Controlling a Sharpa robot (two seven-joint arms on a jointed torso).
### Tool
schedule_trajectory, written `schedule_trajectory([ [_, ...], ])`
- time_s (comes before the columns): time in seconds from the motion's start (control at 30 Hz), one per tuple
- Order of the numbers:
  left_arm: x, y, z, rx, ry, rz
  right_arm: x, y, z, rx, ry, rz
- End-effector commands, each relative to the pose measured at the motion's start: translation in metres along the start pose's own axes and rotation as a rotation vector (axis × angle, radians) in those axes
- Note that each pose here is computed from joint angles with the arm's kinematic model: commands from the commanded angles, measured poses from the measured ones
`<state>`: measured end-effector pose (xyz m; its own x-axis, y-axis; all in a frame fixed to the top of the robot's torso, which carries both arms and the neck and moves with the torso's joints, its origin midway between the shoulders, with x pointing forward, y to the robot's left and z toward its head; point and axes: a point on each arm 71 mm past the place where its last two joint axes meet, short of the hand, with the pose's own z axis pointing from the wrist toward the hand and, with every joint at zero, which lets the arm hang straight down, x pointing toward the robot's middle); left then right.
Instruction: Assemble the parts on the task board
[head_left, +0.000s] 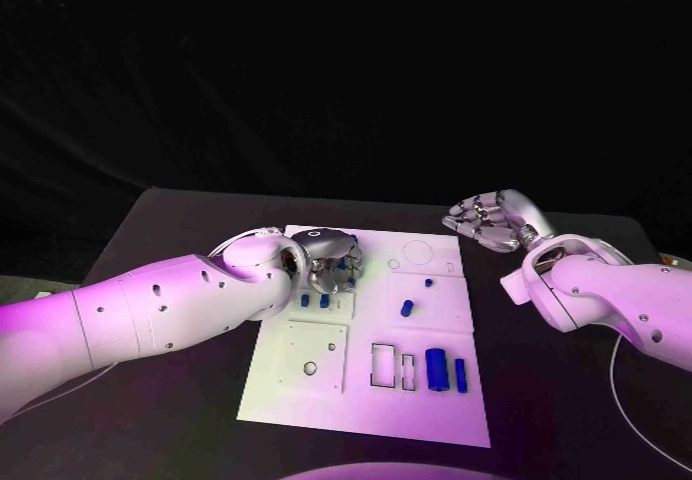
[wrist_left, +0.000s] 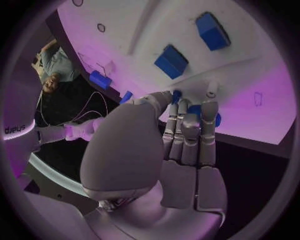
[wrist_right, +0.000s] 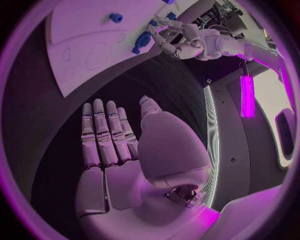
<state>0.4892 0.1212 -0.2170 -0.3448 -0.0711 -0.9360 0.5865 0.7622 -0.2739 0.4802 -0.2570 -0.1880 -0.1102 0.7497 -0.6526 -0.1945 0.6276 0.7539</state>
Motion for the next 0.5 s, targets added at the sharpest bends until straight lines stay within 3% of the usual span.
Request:
schedule_trajectory([
  [0.03, 0.0031, 0.0001, 0.0019, -0.013, 0.037, 0.009, 0.0018, 0.0012, 0.0, -0.013, 0.017, 0.0],
  [0.5, 0.0059, 0.0018, 0.0039, -0.031, 0.065, 0.013, 0.0018, 0.0013, -0.0004, -0.013, 0.019, 0.0],
])
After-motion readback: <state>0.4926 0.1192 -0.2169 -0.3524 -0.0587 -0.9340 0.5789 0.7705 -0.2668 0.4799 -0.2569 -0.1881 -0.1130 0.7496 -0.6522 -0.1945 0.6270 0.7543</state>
